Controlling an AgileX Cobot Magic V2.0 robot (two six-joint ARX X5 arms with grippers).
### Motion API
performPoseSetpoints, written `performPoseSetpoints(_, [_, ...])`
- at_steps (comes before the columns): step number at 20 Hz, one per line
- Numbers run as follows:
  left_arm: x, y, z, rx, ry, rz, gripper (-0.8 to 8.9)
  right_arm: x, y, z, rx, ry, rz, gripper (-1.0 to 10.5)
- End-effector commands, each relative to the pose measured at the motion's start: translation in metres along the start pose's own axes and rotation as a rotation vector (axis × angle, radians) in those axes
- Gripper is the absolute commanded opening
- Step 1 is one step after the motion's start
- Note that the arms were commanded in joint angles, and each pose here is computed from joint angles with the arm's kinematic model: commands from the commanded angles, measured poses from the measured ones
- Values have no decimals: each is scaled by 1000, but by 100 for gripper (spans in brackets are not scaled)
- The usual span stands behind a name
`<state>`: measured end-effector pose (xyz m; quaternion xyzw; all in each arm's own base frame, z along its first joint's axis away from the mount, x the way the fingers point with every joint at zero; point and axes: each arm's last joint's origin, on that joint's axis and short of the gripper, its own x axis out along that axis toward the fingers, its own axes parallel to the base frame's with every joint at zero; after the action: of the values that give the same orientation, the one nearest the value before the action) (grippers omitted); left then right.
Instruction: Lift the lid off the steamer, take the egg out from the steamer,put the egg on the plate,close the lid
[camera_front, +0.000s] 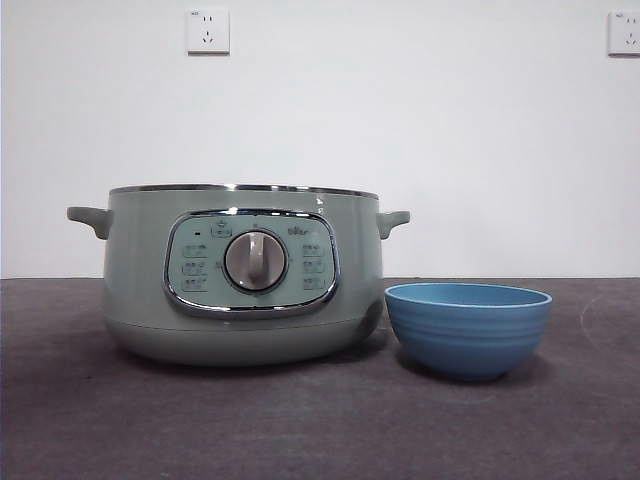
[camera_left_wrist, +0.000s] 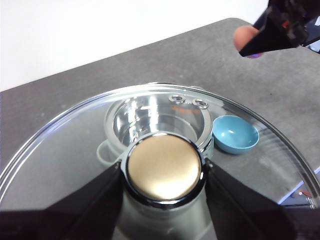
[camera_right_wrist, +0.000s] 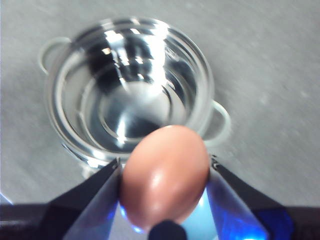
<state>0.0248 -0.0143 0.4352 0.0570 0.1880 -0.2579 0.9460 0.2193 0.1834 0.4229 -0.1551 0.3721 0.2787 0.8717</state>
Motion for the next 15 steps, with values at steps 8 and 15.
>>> performPoseSetpoints(8, [13, 1, 19, 19, -70, -33, -7, 80, -21, -63, 54, 206, -26, -13])
performPoseSetpoints(15, [24, 2, 22, 16, -39, -34, -7, 142, -23, -121, 97, 211, 9, -13])
